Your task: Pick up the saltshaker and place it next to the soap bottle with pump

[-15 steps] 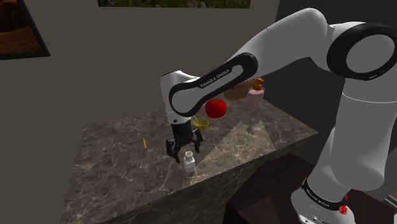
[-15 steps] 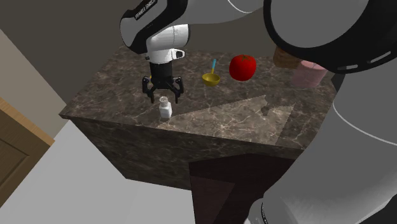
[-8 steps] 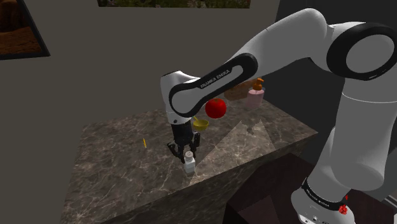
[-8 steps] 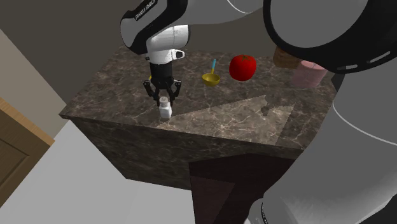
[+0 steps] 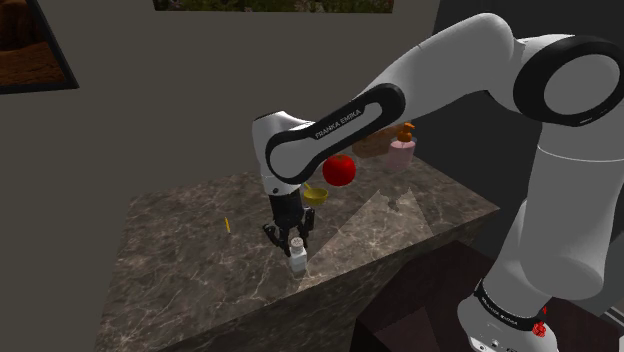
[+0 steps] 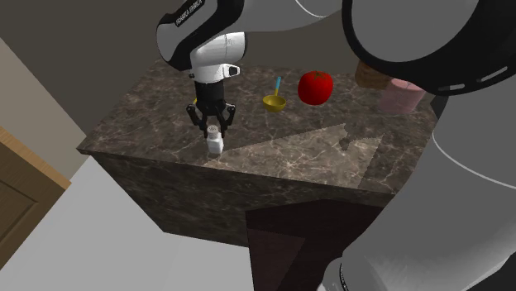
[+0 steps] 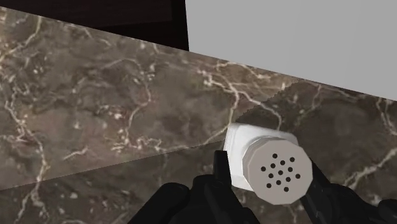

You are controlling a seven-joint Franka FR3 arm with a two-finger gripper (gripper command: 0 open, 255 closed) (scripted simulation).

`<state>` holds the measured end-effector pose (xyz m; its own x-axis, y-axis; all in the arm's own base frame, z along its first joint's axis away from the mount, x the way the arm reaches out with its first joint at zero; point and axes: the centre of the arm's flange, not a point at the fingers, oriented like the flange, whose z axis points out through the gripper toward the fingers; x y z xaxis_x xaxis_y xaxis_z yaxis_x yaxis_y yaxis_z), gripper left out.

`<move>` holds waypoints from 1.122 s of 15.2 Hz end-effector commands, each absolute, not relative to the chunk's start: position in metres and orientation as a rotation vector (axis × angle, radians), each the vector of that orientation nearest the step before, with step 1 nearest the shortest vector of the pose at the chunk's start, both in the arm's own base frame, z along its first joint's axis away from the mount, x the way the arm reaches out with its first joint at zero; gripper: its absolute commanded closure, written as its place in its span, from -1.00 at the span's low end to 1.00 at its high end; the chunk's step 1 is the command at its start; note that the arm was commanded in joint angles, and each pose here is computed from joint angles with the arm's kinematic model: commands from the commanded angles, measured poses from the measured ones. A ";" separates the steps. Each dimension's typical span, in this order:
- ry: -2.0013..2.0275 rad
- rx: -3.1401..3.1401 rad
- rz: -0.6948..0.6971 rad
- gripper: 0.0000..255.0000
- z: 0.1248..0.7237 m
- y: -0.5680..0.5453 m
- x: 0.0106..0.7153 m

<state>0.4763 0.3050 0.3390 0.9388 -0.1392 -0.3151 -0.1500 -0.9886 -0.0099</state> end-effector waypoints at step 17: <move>0.228 -3.060 0.495 1.00 0.428 0.305 0.476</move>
